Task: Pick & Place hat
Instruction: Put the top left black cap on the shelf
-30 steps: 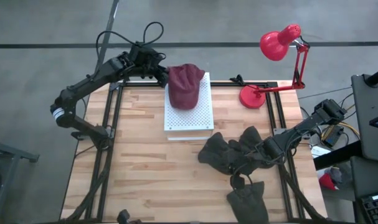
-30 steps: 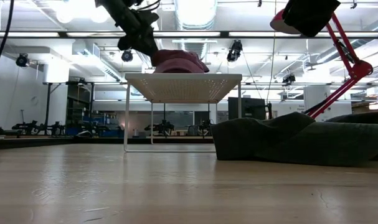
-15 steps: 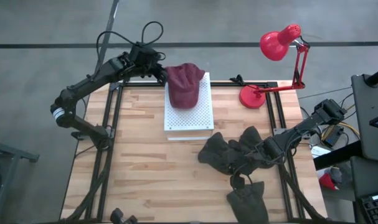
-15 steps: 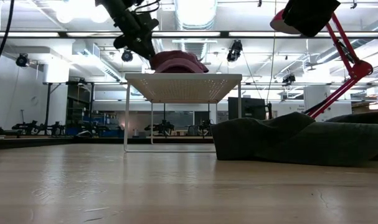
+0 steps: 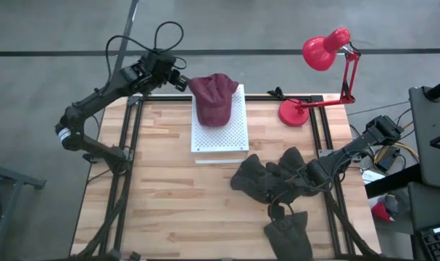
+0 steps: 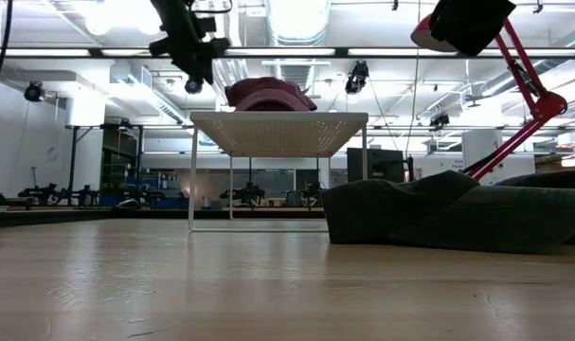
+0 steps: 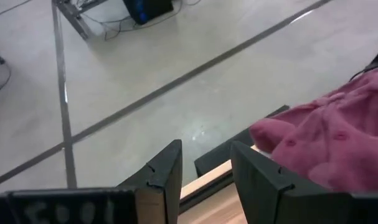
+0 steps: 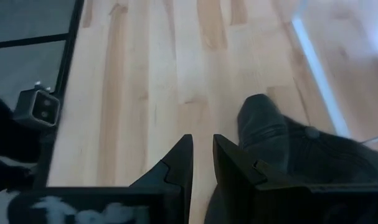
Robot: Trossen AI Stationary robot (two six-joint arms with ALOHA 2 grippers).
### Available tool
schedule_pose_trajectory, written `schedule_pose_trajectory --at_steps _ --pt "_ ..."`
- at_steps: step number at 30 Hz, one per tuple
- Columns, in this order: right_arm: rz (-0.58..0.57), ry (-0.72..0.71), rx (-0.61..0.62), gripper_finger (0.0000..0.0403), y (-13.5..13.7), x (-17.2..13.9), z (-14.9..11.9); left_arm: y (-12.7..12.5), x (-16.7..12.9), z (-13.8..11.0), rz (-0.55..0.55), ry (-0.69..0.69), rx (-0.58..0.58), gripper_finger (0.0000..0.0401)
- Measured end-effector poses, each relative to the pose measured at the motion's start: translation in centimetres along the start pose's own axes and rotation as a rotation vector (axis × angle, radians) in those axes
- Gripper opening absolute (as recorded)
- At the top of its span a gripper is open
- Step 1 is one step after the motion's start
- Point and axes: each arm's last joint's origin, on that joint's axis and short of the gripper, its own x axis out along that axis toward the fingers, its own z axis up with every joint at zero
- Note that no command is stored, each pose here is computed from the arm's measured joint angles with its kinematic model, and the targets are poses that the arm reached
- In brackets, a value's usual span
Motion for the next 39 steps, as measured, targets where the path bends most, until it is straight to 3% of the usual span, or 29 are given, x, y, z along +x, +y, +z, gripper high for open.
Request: schedule_pose_trajectory --at_steps 4,8,15,22,29,34,39 --pt "-0.086 -0.06 -0.026 0.0058 -0.4 0.1 -0.2 -0.4 -2.1 -0.2 -0.072 -0.02 -0.019 0.0131" --pt "-0.16 -0.197 0.025 0.0051 -1.6 -0.1 -0.8 -1.6 -5.2 -0.6 -0.23 -0.053 -0.036 0.013" --pt "-0.076 -0.365 0.2 0.004 -3.5 -0.3 -3.1 -4.9 -10.8 -3.5 -0.507 -0.089 -0.04 0.013" --pt "-0.018 -0.176 0.358 0.0042 -4.5 -0.3 -5.6 -9.5 -14.9 -8.8 -0.705 -0.101 -0.051 0.0129" --pt "-0.06 0.098 0.281 0.0068 -4.9 -0.5 -7.5 -13.1 -17.0 -13.6 -0.845 -0.115 -0.108 0.0129" --pt "-0.097 0.143 0.263 0.01 -5.2 -0.7 -7.9 -14.5 -16.9 -15.9 -0.873 -0.038 -0.205 0.0129" --pt "-0.111 0.148 0.21 0.0137 -5.4 -0.6 -7.9 -15.3 -16.7 -17.4 -0.871 0.047 -0.209 0.0129"
